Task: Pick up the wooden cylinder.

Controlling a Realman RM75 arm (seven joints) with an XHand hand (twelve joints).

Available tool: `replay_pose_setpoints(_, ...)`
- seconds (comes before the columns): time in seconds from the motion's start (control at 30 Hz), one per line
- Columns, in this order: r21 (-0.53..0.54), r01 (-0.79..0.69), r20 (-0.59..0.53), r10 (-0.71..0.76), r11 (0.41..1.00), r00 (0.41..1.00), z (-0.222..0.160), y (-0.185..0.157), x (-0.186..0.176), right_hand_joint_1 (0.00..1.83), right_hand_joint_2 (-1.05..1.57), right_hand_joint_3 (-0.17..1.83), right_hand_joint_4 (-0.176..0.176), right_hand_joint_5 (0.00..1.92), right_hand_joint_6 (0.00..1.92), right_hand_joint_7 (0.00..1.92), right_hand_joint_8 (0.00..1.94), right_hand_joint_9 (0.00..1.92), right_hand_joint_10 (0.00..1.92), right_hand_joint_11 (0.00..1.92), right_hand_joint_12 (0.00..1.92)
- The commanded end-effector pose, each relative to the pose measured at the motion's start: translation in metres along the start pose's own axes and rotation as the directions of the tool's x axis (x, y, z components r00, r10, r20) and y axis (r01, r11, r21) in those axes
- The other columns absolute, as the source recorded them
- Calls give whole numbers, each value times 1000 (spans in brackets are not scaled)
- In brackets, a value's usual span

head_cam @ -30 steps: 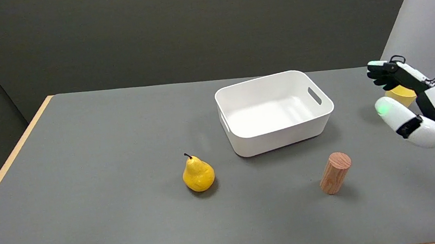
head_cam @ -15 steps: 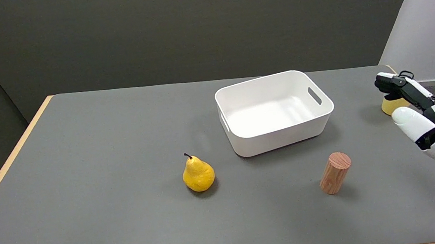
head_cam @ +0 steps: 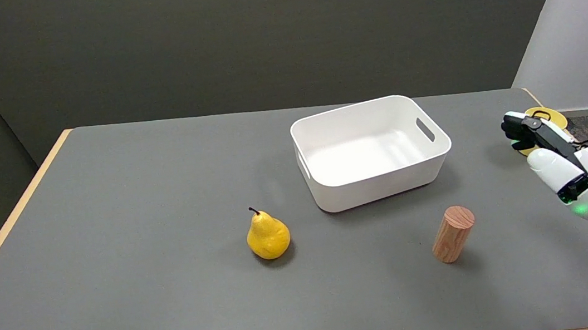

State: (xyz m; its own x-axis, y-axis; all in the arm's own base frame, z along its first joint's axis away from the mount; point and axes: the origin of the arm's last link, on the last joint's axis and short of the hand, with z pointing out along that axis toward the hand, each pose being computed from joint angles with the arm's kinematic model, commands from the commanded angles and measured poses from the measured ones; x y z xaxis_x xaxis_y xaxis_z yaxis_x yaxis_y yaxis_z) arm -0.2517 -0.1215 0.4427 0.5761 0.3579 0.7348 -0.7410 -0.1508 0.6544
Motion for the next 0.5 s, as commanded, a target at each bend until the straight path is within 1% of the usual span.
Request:
replay_pose_setpoints(0.03,-135,-165,33,171,977,985,-2,32,-16,37,627,843,-159,190,455,273,414,161,679,75,1213)
replay_pose_setpoints(0.2,-127,-166,40,172,978,984,1,32,-18,39,628,837,-167,168,441,238,393,123,638,32,1169)
replay_pose_setpoints(0.27,-130,-193,49,201,973,978,3,33,-19,41,628,835,-172,162,438,233,391,116,636,25,1165)
replay_pose_setpoints(0.33,-127,-239,67,249,963,966,5,35,-23,42,632,829,-176,156,435,230,389,108,635,22,1162)
replay_pose_setpoints(0.4,-105,-292,74,301,951,951,7,37,-25,34,662,771,-176,153,425,227,380,100,634,28,1126)
replay_pose_setpoints(0.47,-78,-347,79,352,935,933,6,40,-27,31,659,773,-176,139,420,216,380,83,630,15,1123)
replay_pose_setpoints(0.5,-57,-370,77,373,927,925,6,41,-29,18,629,829,-176,121,434,187,398,60,629,8,1100)
